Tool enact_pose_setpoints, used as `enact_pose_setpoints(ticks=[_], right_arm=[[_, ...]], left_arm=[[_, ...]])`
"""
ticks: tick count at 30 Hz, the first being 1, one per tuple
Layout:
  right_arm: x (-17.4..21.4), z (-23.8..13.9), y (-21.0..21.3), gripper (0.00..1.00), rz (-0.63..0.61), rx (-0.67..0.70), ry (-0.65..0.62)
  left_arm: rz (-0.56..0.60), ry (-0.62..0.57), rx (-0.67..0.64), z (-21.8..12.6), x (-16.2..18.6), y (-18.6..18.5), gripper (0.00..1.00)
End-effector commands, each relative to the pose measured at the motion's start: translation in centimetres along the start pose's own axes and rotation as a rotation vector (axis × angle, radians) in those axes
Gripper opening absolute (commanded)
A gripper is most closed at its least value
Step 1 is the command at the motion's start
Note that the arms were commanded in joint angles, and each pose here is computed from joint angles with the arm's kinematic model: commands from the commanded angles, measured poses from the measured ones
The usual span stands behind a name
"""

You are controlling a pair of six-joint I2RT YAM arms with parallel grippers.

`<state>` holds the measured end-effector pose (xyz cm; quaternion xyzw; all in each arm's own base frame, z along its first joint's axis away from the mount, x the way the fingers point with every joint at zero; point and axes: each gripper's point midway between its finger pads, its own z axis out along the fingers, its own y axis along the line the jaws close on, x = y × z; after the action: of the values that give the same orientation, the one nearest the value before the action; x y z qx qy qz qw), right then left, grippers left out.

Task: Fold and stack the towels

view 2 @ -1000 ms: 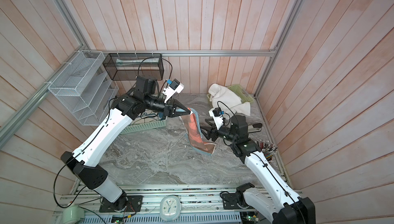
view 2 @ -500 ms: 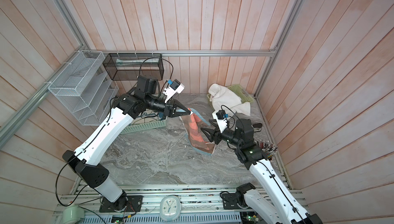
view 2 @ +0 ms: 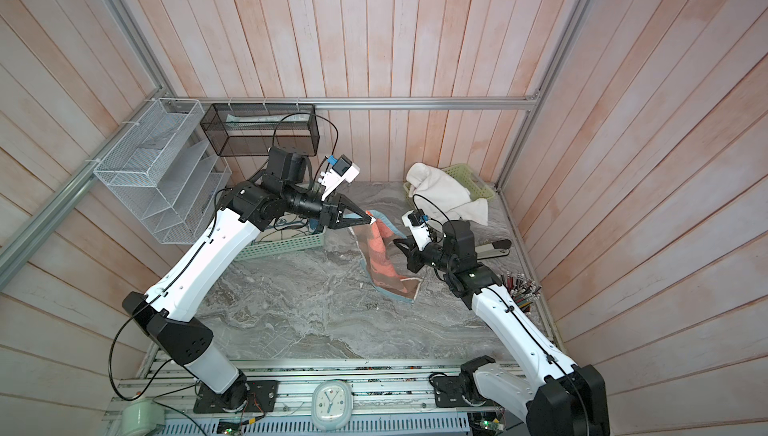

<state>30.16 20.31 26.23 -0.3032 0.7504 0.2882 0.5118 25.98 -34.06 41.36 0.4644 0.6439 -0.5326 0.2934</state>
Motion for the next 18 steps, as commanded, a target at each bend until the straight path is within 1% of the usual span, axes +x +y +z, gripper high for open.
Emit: enact_pose_setpoints(ticks=[1,4,6,8,11,15,18], right_arm=[[-4.4,-3.0,-1.1,0.00,-0.041,0.149,-0.078],[-7.1,-5.5,-1.1,0.00,-0.068,0.224,-0.085],[-9.5,-7.5,-0.9,0.00,-0.090,0.265,-0.091],[-11.9,-9.4,-0.6,0.00,-0.107,0.296,-0.100],[-15.4,-12.6,0.4,0.00,-0.141,0.332,-0.129],[-19.7,-16.8,2.0,0.00,-0.184,0.365,-0.163],[-22.5,-19.5,3.1,0.00,-0.197,0.378,-0.193]], left_arm=[[0.049,-0.041,-0.145,-1.7,-1.2,0.0,0.00],[0.090,-0.077,-0.306,-3.1,-2.3,0.6,0.00],[0.140,-0.105,-0.413,-4.0,-3.4,0.0,0.00],[0.190,-0.138,-0.493,-4.9,-4.6,-1.1,0.00],[0.289,-0.179,-0.600,-5.6,-6.2,-3.8,0.00],[0.391,-0.240,-0.668,-6.0,-8.2,-8.0,0.00],[0.457,-0.275,-0.670,-5.8,-9.4,-11.3,0.00]])
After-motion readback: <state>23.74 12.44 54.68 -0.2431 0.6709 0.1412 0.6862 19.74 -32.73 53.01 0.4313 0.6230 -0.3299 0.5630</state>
